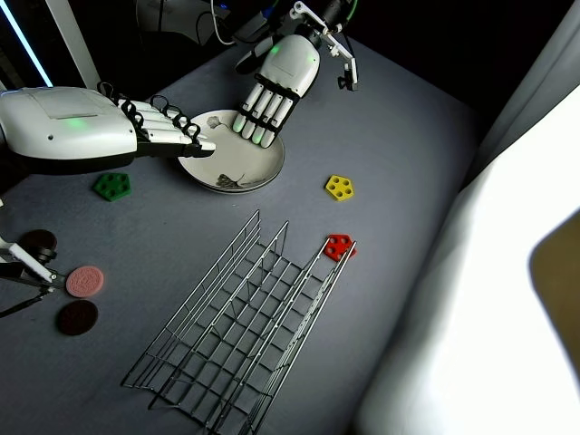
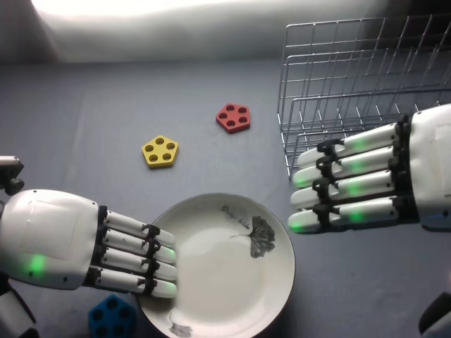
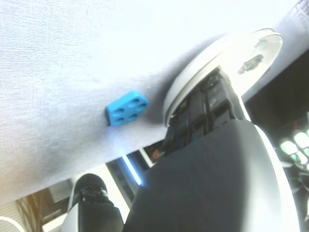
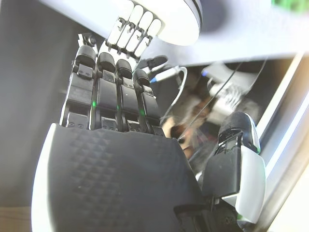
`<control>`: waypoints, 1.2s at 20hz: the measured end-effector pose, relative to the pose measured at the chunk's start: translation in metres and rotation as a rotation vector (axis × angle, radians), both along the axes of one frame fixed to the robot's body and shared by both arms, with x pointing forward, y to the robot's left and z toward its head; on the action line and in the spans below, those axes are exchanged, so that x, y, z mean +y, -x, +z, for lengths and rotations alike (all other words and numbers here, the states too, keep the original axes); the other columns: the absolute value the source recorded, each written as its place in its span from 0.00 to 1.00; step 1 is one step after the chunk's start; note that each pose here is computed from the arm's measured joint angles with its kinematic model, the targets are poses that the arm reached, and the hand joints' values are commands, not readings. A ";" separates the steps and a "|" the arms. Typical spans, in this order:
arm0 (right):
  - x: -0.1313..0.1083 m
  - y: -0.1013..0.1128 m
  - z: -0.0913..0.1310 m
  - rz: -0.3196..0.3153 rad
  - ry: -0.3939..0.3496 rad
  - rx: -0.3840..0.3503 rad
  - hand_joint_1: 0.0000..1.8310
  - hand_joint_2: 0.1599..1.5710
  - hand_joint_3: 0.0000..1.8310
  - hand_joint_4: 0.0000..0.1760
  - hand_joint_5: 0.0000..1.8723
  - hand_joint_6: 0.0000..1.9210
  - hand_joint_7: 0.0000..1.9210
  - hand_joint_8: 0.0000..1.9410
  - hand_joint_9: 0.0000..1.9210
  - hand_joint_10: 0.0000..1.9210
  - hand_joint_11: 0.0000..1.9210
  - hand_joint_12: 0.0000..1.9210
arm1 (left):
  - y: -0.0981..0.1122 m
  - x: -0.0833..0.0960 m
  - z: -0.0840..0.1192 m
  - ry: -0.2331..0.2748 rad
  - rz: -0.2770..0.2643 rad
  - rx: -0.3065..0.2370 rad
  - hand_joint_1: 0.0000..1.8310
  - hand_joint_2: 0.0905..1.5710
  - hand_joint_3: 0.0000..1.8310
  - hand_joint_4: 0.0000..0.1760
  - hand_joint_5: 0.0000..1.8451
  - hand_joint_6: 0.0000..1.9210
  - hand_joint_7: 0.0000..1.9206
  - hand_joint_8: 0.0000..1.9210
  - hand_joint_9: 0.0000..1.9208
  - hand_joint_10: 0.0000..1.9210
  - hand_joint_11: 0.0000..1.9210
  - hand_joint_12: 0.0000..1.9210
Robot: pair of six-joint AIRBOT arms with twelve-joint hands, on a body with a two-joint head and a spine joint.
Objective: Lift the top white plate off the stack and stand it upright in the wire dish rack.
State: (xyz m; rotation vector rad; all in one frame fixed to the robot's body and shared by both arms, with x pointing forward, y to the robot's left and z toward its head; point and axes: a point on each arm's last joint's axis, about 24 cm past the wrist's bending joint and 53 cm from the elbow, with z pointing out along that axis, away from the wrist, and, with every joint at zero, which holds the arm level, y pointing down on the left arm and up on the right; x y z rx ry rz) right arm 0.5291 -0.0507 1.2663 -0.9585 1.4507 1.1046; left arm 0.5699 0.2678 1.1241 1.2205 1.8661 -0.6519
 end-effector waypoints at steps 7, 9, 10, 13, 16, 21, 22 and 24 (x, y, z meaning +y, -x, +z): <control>0.001 0.001 -0.001 0.002 0.001 0.003 0.04 0.53 0.00 0.00 0.04 0.00 0.06 0.00 0.07 0.00 0.07 0.00 | -0.006 -0.017 -0.005 0.051 0.008 0.009 0.00 0.54 0.00 0.00 0.03 0.00 0.04 0.00 0.04 0.00 0.06 0.01; 0.001 0.001 -0.001 0.001 0.002 0.003 0.04 0.54 0.00 0.00 0.04 0.00 0.07 0.00 0.08 0.00 0.08 0.00 | -0.007 -0.023 -0.007 0.063 0.004 0.014 0.00 0.54 0.00 0.00 0.03 0.00 0.04 0.00 0.04 0.00 0.06 0.01; 0.001 0.001 -0.001 0.002 0.001 0.004 0.03 0.55 0.00 0.00 0.05 0.00 0.08 0.00 0.08 0.01 0.09 0.01 | -0.008 -0.027 -0.009 0.070 0.002 0.017 0.00 0.53 0.00 0.00 0.03 0.00 0.04 0.00 0.04 0.00 0.06 0.01; 0.006 0.005 -0.002 0.014 -0.003 0.012 0.01 0.55 0.00 0.00 0.04 0.00 0.07 0.00 0.09 0.00 0.09 0.01 | -0.011 -0.038 -0.012 0.092 -0.007 0.020 0.01 0.54 0.00 0.00 0.03 0.00 0.04 0.00 0.05 0.01 0.07 0.01; 0.010 0.008 -0.003 0.029 0.001 0.005 0.03 0.54 0.00 0.00 0.06 0.00 0.10 0.00 0.11 0.00 0.11 0.01 | -0.017 -0.052 -0.013 0.133 -0.010 0.021 0.02 0.53 0.00 0.00 0.04 0.00 0.05 0.00 0.06 0.01 0.07 0.02; 0.018 0.009 -0.012 0.040 0.012 0.022 0.19 0.54 0.00 0.00 0.03 0.00 0.05 0.00 0.07 0.00 0.10 0.01 | -0.024 -0.065 -0.012 0.165 -0.007 0.016 0.01 0.53 0.00 0.00 0.04 0.00 0.05 0.00 0.05 0.00 0.06 0.01; 0.018 0.008 -0.012 0.039 0.013 0.022 0.27 0.54 0.00 0.00 0.02 0.00 0.05 0.00 0.07 0.00 0.11 0.01 | -0.024 -0.066 -0.012 0.166 -0.008 0.014 0.00 0.53 0.00 0.00 0.03 0.00 0.04 0.00 0.04 0.00 0.05 0.01; 0.019 0.006 -0.010 0.028 0.000 0.034 0.36 0.54 0.00 0.00 0.03 0.00 0.05 0.00 0.08 0.00 0.12 0.01 | -0.025 -0.066 -0.012 0.165 -0.007 0.012 0.01 0.53 0.00 0.00 0.04 0.00 0.05 0.01 0.05 0.00 0.05 0.01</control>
